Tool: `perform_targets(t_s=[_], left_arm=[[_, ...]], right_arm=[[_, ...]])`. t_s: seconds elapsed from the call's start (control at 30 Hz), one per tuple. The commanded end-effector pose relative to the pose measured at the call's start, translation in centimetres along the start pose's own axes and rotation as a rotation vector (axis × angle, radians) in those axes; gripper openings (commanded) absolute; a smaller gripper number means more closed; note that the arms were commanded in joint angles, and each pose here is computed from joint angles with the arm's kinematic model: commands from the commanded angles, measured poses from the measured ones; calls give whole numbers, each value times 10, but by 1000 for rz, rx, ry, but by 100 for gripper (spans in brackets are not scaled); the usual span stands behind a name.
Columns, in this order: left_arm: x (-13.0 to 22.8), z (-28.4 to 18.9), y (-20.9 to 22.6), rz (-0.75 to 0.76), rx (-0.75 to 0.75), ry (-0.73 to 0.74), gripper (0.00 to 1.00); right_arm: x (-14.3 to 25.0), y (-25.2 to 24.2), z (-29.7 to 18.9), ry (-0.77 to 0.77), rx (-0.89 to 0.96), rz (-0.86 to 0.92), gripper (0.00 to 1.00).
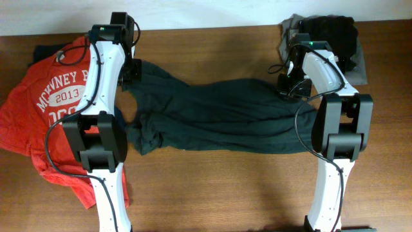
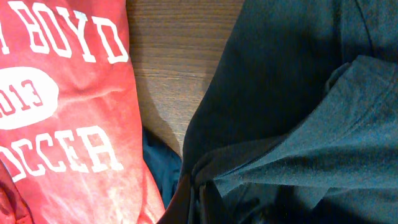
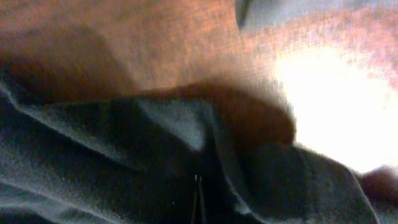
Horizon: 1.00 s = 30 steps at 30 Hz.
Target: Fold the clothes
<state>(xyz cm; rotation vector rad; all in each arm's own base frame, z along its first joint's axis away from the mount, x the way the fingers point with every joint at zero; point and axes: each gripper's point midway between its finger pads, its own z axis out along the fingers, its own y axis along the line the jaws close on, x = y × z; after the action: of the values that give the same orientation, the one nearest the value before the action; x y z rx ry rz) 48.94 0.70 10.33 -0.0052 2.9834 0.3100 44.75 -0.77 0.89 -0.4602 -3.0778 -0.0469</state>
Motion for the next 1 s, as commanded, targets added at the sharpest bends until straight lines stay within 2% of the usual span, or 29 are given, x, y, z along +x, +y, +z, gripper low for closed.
perform_targets(t_s=[0.0, 0.23, 0.33, 0.53, 0.77, 0.97], left_arm=[[-6, -23, 8, -32, -7, -57, 1], [-6, -23, 6, -32, 4, -57, 1], [-6, -23, 6, -32, 4, -57, 1], [-6, -23, 6, -32, 4, -57, 1], [-10, -24, 6, -35, 5, -71, 1], [-10, -24, 6, -35, 5, -72, 1]], right_arm=[[8, -7, 6, 37, 31, 25, 4], [-12, -3, 3, -42, 9, 24, 4], [-31, 0, -10, -110, -10, 27, 15], [-45, -10, -34, -150, -20, 59, 34], [-45, -49, -37, -120, -10, 142, 36], [-50, -52, -33, -136, -17, 79, 37]])
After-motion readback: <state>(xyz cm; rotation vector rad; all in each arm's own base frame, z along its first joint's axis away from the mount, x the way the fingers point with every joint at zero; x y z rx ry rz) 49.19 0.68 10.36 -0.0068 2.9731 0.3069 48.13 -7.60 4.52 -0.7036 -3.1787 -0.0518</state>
